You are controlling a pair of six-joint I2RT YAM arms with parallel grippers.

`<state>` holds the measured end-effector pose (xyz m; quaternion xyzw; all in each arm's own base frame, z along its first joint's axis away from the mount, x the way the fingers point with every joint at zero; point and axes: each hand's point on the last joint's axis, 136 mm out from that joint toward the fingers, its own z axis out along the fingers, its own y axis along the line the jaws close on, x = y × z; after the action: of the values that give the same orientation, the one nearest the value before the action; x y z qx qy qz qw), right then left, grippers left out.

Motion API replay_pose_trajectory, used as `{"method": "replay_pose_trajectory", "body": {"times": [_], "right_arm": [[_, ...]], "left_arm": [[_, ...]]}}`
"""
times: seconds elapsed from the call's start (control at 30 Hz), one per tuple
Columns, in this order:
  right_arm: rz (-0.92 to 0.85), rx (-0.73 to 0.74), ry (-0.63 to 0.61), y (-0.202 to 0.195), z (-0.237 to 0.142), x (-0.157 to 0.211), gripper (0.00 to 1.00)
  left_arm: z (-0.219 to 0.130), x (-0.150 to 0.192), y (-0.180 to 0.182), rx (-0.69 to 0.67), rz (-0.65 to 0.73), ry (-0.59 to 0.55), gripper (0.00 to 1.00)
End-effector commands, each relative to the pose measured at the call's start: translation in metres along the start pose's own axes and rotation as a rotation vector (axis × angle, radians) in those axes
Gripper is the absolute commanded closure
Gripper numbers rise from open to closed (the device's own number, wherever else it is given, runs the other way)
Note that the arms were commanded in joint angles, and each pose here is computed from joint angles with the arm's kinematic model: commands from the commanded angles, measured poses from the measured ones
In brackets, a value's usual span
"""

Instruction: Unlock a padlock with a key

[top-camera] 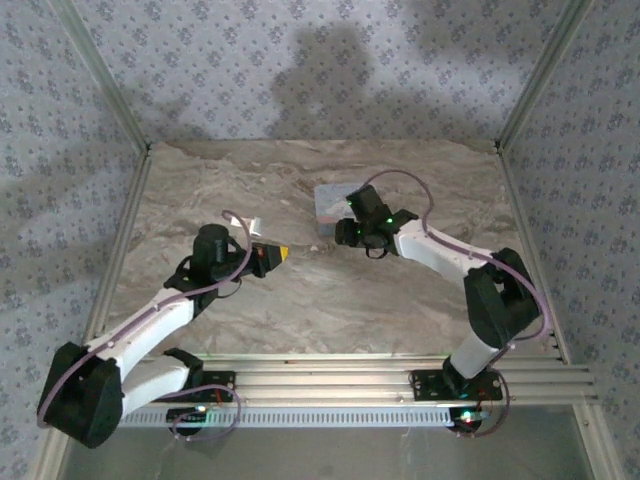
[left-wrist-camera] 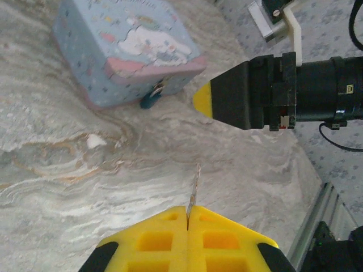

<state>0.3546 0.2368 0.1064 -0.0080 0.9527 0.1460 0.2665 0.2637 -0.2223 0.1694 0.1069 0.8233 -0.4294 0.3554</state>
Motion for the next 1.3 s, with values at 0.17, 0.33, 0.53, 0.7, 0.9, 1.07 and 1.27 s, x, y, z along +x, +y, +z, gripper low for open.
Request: {"method": "replay_pose_trajectory", "body": {"times": [0.17, 0.33, 0.53, 0.7, 0.9, 1.07, 1.27], "right_arm": [[0.013, 0.134, -0.106, -0.020, 0.029, -0.014, 0.50], [0.016, 0.140, -0.092, -0.016, 0.052, -0.016, 0.50], [0.023, 0.168, -0.087, -0.016, 0.074, -0.018, 0.52], [0.016, 0.184, -0.079, -0.016, 0.083, -0.015, 0.55], [0.000, 0.198, -0.079, -0.017, 0.085, -0.017, 0.59], [-0.027, 0.221, -0.067, -0.021, 0.088, -0.019, 0.76], [-0.067, 0.229, -0.052, -0.021, 0.079, -0.015, 0.91]], "left_arm": [[0.010, 0.008, 0.013, -0.010, 0.005, 0.000, 1.00], [0.009, 0.012, 0.016, -0.023, 0.011, 0.017, 1.00], [0.004, 0.017, 0.017, -0.036, 0.019, 0.023, 1.00], [0.002, 0.022, 0.021, -0.051, 0.026, 0.031, 1.00], [0.005, 0.023, 0.022, -0.047, 0.029, 0.038, 1.00], [0.006, 0.024, 0.020, -0.037, 0.017, 0.042, 1.00], [-0.001, 0.032, 0.016, -0.014, 0.008, 0.033, 1.00]]}}
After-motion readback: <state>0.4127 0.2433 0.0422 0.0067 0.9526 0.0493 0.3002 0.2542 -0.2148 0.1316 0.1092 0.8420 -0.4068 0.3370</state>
